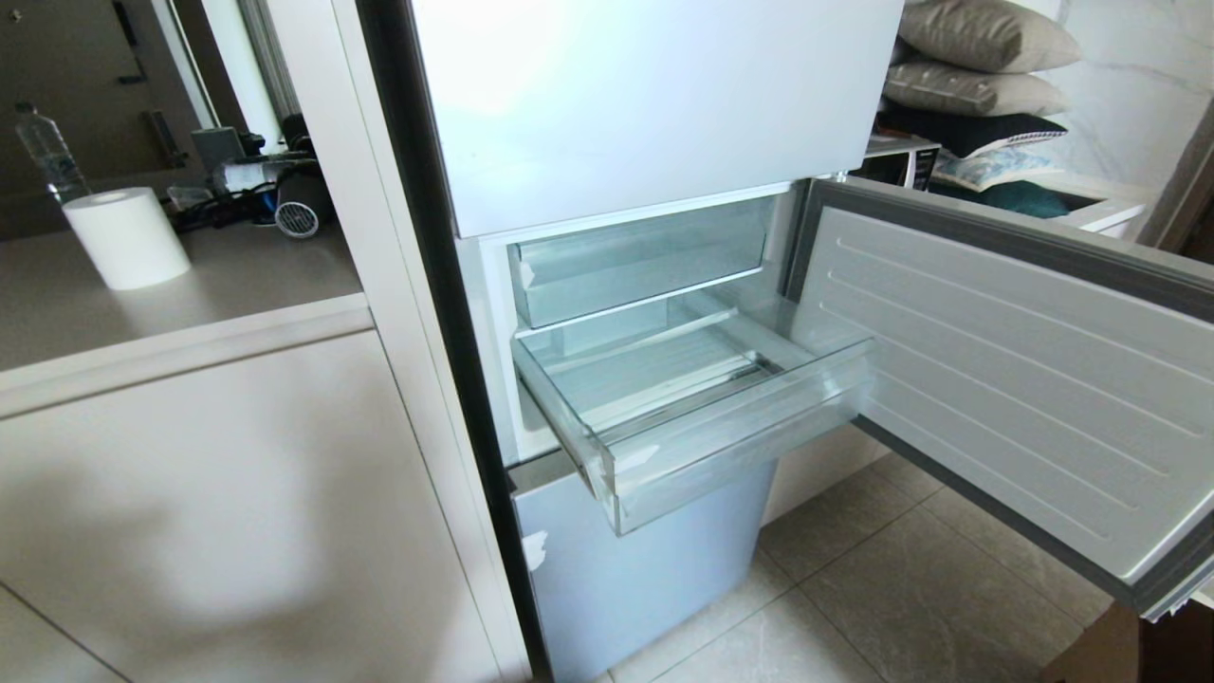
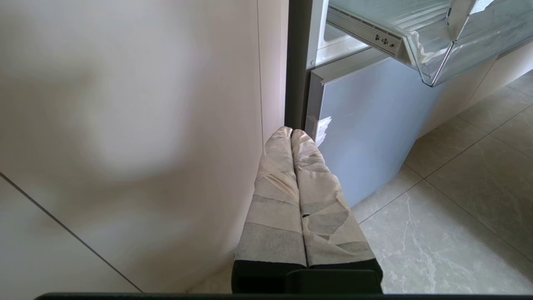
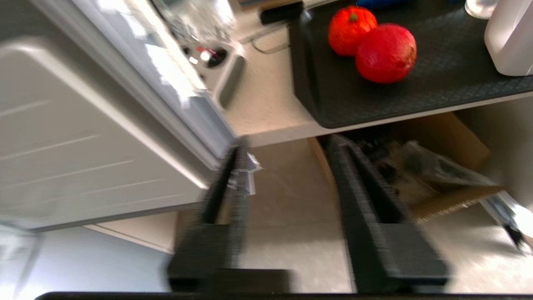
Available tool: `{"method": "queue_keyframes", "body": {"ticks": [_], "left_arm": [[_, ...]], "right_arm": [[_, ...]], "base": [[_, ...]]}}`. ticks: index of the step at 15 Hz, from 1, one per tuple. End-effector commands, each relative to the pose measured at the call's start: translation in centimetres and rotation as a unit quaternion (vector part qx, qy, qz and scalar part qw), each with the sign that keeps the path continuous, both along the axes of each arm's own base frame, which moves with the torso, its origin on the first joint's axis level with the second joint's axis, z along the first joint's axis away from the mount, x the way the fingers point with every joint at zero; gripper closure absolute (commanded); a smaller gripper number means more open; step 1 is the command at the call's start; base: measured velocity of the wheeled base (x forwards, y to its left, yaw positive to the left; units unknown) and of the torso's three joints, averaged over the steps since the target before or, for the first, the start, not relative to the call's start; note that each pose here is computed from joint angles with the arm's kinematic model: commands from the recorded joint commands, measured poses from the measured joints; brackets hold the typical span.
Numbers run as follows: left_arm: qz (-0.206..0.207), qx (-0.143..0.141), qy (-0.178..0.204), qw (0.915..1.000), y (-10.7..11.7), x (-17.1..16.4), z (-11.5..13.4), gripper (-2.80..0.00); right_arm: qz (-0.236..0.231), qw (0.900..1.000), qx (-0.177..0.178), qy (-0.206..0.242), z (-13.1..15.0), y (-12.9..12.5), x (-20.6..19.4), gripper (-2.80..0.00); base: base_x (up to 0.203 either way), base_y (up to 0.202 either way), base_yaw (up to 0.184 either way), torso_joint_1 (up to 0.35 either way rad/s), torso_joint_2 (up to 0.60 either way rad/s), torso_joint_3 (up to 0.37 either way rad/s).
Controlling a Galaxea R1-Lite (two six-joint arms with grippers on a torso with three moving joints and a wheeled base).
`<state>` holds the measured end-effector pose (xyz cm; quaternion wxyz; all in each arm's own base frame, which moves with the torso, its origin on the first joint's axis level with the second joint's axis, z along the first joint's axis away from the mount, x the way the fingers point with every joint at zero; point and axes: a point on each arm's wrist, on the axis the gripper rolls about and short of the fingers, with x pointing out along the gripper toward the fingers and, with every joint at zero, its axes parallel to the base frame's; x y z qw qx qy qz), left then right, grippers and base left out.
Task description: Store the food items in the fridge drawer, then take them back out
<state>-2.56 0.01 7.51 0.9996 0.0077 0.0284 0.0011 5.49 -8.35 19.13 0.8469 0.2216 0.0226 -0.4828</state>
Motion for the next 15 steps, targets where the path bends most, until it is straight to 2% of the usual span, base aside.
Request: {"method": "queue_keyframes", "body": {"ticks": [1,4,6,12,15], "left_arm": [[0.000,0.000,0.001,1.0000,0.0,0.0,0.0,0.00],[0.000,0.000,0.001,1.0000,0.0,0.0,0.0,0.00],[0.000,0.000,0.001,1.0000,0.0,0.0,0.0,0.00],[0.000,0.000,0.001,1.0000,0.0,0.0,0.0,0.00],[0.000,0.000,0.001,1.0000,0.0,0.0,0.0,0.00]], "right_arm": [[-0.008,0.997,0.055,0.047,-1.9,-3.9,1.1,-2.80],[-0.015,0.991,0.070,0.110,-3.9,-7.5,1.3,-2.80],[-0.026,0.989,0.057,0.135,-4.6,-9.9,0.6,-2.80],[-0.031,0.986,0.051,0.154,-6.9,-16.3,0.9,-2.80],[0.001,0.988,0.042,0.151,-7.7,-19.0,1.6,-2.80]], "base": [[0.000,0.000,0.000,0.000,0.00,0.000],[0.000,0.000,0.000,0.000,0.00,0.000],[0.000,0.000,0.000,0.000,0.00,0.000],[0.000,0.000,0.000,0.000,0.00,0.000],[0.000,0.000,0.000,0.000,0.00,0.000]]}}
